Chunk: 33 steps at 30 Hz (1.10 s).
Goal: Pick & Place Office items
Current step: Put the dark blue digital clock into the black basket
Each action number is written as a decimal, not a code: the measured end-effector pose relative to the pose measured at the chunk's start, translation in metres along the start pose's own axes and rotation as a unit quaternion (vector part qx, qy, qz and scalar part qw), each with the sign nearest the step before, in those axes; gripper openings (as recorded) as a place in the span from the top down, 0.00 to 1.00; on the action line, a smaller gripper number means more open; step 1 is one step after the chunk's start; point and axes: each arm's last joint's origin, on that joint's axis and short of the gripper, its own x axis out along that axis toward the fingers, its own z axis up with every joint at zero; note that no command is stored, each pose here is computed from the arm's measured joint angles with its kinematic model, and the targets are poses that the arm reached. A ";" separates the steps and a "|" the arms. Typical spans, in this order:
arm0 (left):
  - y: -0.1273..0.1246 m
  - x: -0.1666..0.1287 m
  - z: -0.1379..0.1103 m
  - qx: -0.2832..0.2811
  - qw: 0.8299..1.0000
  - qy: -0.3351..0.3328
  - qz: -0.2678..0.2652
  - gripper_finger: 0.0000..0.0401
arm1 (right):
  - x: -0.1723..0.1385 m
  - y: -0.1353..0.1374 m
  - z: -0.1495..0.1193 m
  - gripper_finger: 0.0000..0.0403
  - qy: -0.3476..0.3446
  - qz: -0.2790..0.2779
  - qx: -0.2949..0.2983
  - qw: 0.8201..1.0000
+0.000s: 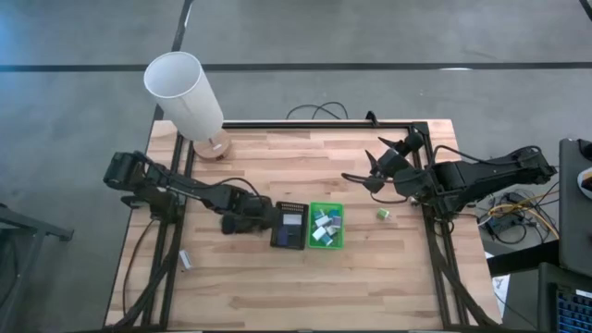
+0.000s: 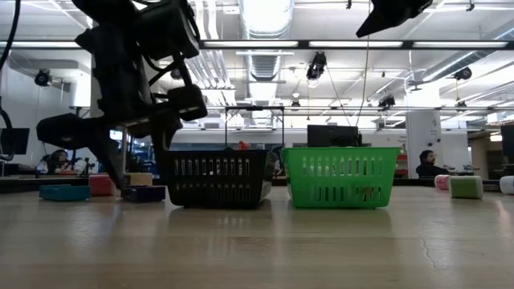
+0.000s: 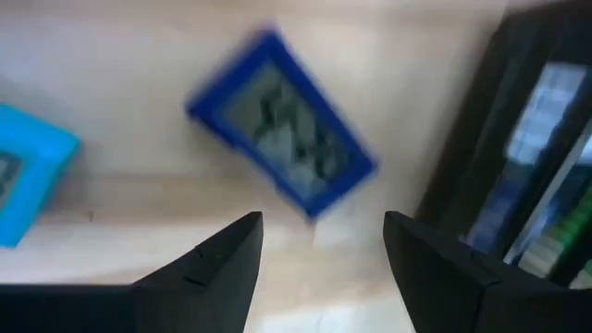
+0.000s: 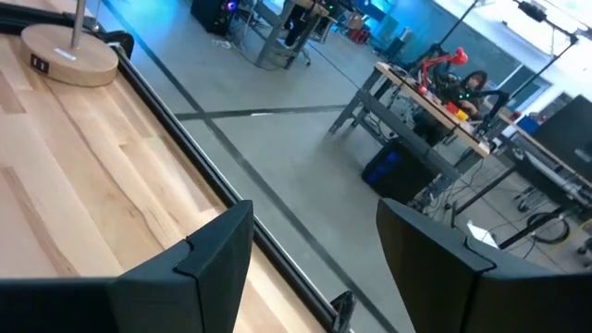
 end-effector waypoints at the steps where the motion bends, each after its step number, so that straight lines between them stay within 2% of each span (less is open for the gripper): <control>1: 0.000 0.000 -0.001 0.014 1.000 0.018 0.003 0.42 | 0.000 0.000 0.000 0.43 0.000 0.000 -0.002 1.000; 11: 0.008 0.003 -0.007 0.182 0.978 0.098 0.018 0.41 | 0.000 0.000 0.000 0.43 0.001 0.000 0.000 1.000; 18: 0.017 0.007 -0.005 0.255 0.960 0.113 0.024 0.29 | 0.001 0.003 -0.006 0.43 0.007 0.001 0.017 1.000; 25: 0.019 0.009 -0.005 0.273 0.955 0.113 0.020 0.14 | 0.003 0.005 -0.010 0.43 0.010 0.001 0.012 1.000; 33: 0.018 0.009 -0.004 0.266 0.959 0.099 0.021 0.13 | 0.003 0.005 -0.004 0.43 -0.007 0.001 0.022 1.000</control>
